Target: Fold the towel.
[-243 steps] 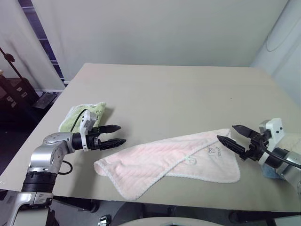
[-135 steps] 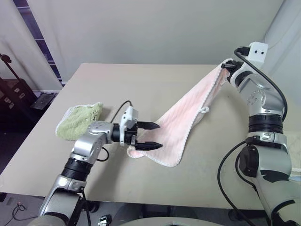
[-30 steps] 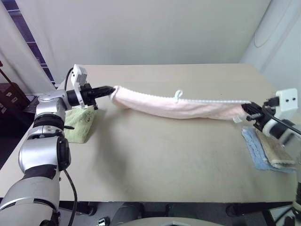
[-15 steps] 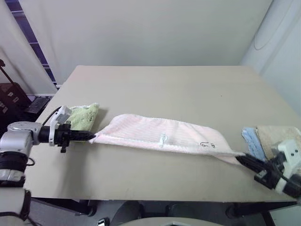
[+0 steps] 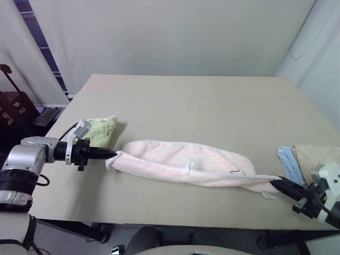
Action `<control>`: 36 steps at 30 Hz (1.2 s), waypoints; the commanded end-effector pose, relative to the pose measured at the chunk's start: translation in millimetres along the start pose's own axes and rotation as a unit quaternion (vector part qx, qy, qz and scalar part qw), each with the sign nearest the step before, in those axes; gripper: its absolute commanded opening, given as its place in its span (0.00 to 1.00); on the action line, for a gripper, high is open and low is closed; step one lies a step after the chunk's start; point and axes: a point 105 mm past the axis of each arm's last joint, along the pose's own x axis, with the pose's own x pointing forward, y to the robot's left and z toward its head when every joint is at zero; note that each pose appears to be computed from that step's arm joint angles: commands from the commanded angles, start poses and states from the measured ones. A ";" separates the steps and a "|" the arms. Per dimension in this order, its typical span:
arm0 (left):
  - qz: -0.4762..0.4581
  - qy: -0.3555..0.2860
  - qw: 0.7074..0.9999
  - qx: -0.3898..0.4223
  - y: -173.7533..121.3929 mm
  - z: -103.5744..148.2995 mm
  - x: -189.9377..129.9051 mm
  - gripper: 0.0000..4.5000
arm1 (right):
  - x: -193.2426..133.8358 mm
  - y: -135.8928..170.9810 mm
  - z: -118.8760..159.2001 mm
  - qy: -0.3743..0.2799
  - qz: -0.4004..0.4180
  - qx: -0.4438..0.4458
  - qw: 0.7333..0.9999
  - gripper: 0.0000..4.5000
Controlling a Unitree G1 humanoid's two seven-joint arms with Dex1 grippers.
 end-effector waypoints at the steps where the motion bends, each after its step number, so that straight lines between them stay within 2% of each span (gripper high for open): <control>1: 0.043 -0.031 0.998 0.022 15.8 13.4 -8.6 0.00 | 10.7 -20.5 5.9 -0.026 -0.040 0.015 0.999 0.00; 5: 0.070 -0.073 0.995 0.017 31.9 24.6 -1.8 0.00 | 28.6 -47.2 13.7 -0.050 -0.087 0.027 0.995 0.00; 10: 0.112 -0.095 0.989 0.024 50.6 28.8 9.4 0.00 | 53.7 -63.5 17.4 -0.061 -0.104 0.030 0.992 0.00; 17: 0.117 -0.061 0.991 0.018 56.2 7.2 20.2 0.00 | 84.3 -62.6 8.8 -0.034 -0.084 0.043 0.995 0.00; 19: 0.121 -0.066 0.990 0.014 57.3 5.8 21.1 0.10 | 88.2 -57.9 6.6 -0.034 -0.069 0.050 0.996 0.00; 22: 0.155 -0.077 0.985 0.024 64.7 9.2 21.7 0.30 | 90.2 -57.5 12.8 -0.053 -0.066 0.069 0.994 0.15; 26: 0.169 -0.095 0.981 0.031 67.6 14.7 21.5 0.63 | 88.6 -56.7 26.0 -0.078 -0.060 0.085 0.992 0.48; 30: 0.165 -0.114 0.979 0.027 66.8 20.4 21.2 0.96 | 90.2 -56.7 29.2 -0.073 -0.064 0.081 0.992 0.81; 32: 0.151 -0.125 0.980 0.032 63.5 26.5 22.1 1.00 | 95.4 -56.1 29.5 -0.060 -0.067 0.076 0.993 0.95; 36: 0.126 -0.122 0.984 0.034 58.3 33.2 26.0 1.00 | 96.1 -55.0 41.8 -0.070 -0.063 0.072 0.993 0.95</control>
